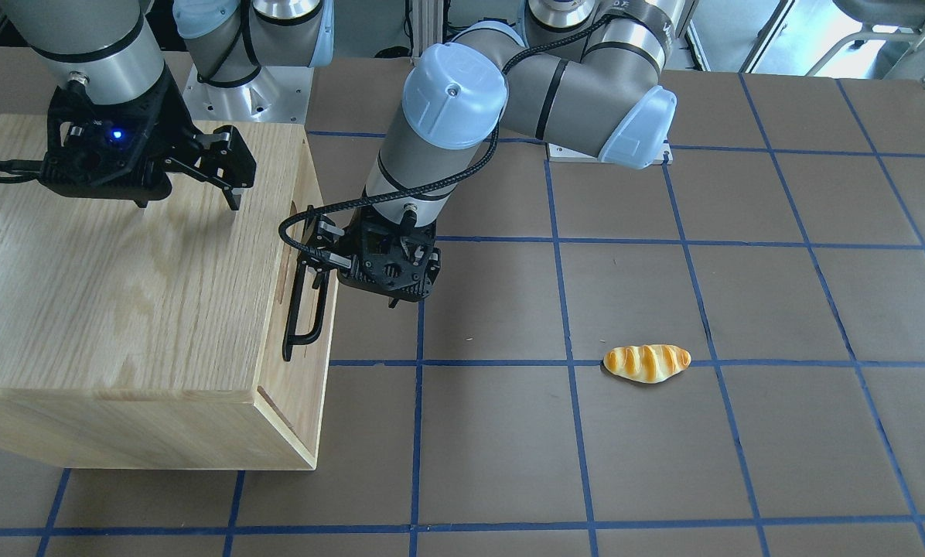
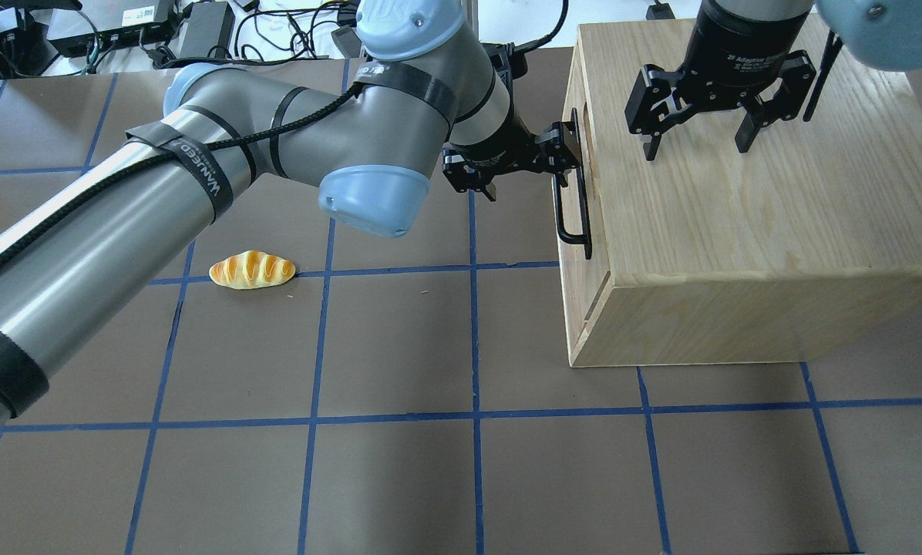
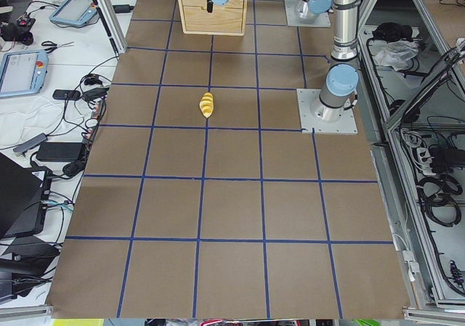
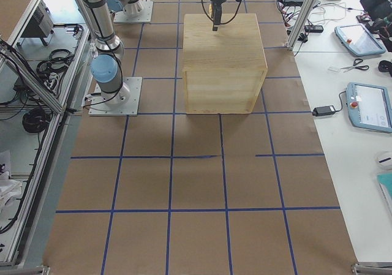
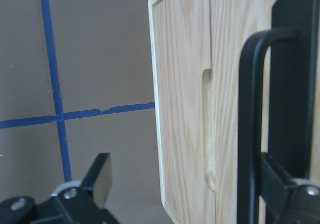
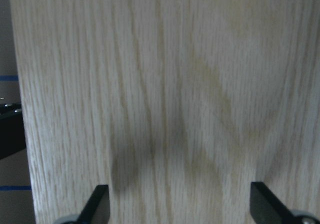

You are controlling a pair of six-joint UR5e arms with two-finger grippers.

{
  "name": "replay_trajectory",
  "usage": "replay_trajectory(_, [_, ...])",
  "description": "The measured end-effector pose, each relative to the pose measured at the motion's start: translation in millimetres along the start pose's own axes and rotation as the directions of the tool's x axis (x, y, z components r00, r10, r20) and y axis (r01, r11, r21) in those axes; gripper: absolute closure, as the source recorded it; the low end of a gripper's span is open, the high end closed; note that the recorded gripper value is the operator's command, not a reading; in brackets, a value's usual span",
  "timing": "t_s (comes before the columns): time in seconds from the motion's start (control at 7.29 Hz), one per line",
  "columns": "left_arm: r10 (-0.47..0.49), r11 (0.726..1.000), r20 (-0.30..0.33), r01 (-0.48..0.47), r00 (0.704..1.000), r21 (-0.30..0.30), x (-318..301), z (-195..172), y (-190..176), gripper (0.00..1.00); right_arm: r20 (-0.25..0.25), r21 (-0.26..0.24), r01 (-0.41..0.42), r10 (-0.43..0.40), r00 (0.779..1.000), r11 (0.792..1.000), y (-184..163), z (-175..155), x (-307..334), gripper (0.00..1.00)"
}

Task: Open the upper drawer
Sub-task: 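Pull the handle with the left gripper, sliding the drawer outward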

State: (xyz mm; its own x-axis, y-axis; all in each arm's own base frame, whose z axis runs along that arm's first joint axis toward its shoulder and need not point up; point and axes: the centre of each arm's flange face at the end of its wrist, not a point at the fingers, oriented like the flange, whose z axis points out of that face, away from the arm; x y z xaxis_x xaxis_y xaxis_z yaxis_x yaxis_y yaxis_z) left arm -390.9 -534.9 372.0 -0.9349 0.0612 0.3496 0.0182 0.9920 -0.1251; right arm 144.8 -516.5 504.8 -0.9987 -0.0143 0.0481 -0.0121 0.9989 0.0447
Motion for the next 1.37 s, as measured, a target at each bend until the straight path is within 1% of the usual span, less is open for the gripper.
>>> replay_trajectory(0.14, [0.008, 1.000, 0.025, -0.008, 1.000, 0.012, -2, -1, -2, 0.00, 0.000, 0.000, 0.000, 0.000, 1.000, 1.000, 0, 0, 0, 0.00])
replay_trajectory(0.55, [0.021, 0.999, 0.074, -0.024, 0.997, 0.037, -6, -5, -4, 0.00, 0.000, 0.000, 0.000, 0.000, 1.000, 1.000, 0, 0, 0, 0.00])
replay_trajectory(1.37, [0.028, 0.998, 0.112, -0.035, 0.993, 0.056, -12, -11, -8, 0.00, 0.000, 0.000, 0.001, -0.001, 1.000, 1.000, 0, 0, 0, 0.00])
